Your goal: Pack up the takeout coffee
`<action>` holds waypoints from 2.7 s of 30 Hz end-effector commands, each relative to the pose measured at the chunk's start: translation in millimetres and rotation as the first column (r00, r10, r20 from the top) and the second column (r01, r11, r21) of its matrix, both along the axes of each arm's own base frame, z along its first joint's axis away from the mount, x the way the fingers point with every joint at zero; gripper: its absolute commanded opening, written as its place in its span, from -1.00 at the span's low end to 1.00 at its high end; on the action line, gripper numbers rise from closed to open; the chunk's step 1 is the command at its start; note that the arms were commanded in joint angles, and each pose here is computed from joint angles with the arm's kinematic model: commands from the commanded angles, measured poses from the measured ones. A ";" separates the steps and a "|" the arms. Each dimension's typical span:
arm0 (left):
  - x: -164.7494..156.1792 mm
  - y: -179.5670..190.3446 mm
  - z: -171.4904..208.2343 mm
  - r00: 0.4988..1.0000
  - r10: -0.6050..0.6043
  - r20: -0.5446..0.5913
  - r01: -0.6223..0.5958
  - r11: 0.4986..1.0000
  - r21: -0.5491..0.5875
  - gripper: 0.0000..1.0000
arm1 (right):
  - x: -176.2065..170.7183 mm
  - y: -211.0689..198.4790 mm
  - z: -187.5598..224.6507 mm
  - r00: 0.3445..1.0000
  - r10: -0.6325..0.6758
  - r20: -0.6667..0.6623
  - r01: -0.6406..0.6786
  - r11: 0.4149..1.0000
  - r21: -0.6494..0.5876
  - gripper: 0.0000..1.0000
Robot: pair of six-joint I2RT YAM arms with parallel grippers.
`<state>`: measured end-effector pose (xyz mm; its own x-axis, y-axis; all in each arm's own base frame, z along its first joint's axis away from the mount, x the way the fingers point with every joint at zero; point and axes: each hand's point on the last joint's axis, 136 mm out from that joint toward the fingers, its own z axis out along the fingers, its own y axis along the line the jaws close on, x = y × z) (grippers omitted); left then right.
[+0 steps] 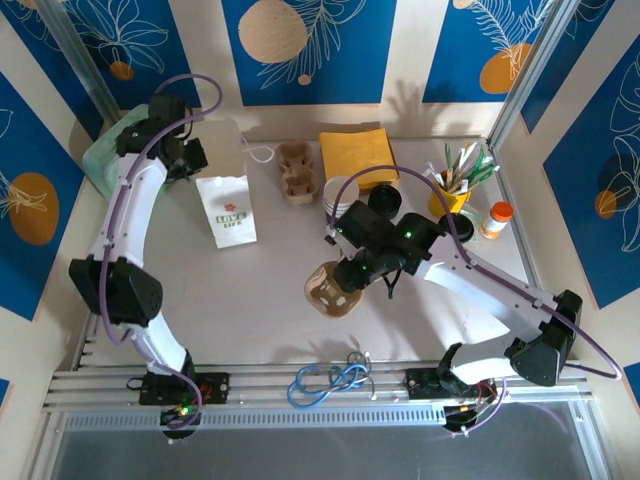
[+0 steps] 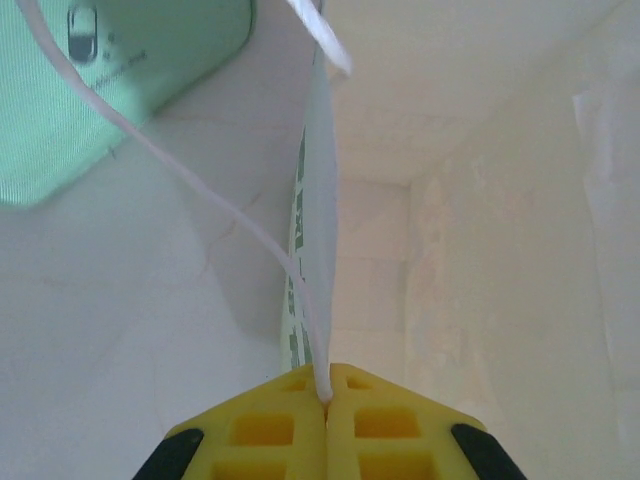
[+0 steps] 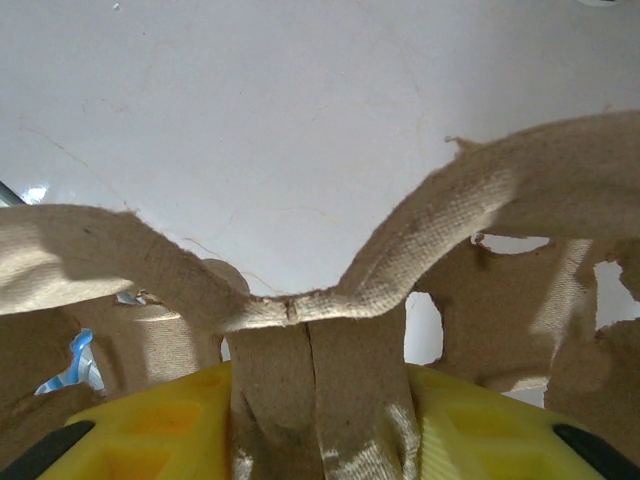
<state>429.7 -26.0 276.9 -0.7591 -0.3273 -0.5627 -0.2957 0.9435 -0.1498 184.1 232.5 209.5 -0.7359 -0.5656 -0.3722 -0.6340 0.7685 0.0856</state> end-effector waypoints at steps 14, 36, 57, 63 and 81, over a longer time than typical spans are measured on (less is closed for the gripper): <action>-128.9 -69.3 -22.7 0.992 -0.129 -0.014 0.125 0.982 -0.141 -0.90 | -10.7 -12.7 22.0 1.000 -0.001 -0.005 0.001 0.999 0.037 -0.21; -199.1 -113.8 -5.3 0.974 -0.223 0.039 0.225 0.943 -0.246 -0.94 | -10.0 -24.1 37.5 0.999 -0.028 0.025 0.027 0.998 0.049 -0.21; -217.6 -177.3 24.6 0.921 -0.356 0.159 0.390 0.819 -0.421 -1.00 | -2.6 -60.1 94.5 0.986 -0.097 0.137 0.081 0.990 0.117 -0.20; -215.4 -191.5 22.7 0.906 -0.387 0.173 0.423 0.799 -0.427 -1.00 | -1.7 -61.8 99.6 0.985 -0.098 0.145 0.080 0.989 0.124 -0.20; -207.4 -213.7 1.0 0.873 -0.439 0.212 0.487 0.755 -0.440 -0.81 | 15.0 -51.6 137.7 0.962 -0.048 0.270 0.005 0.988 0.157 -0.20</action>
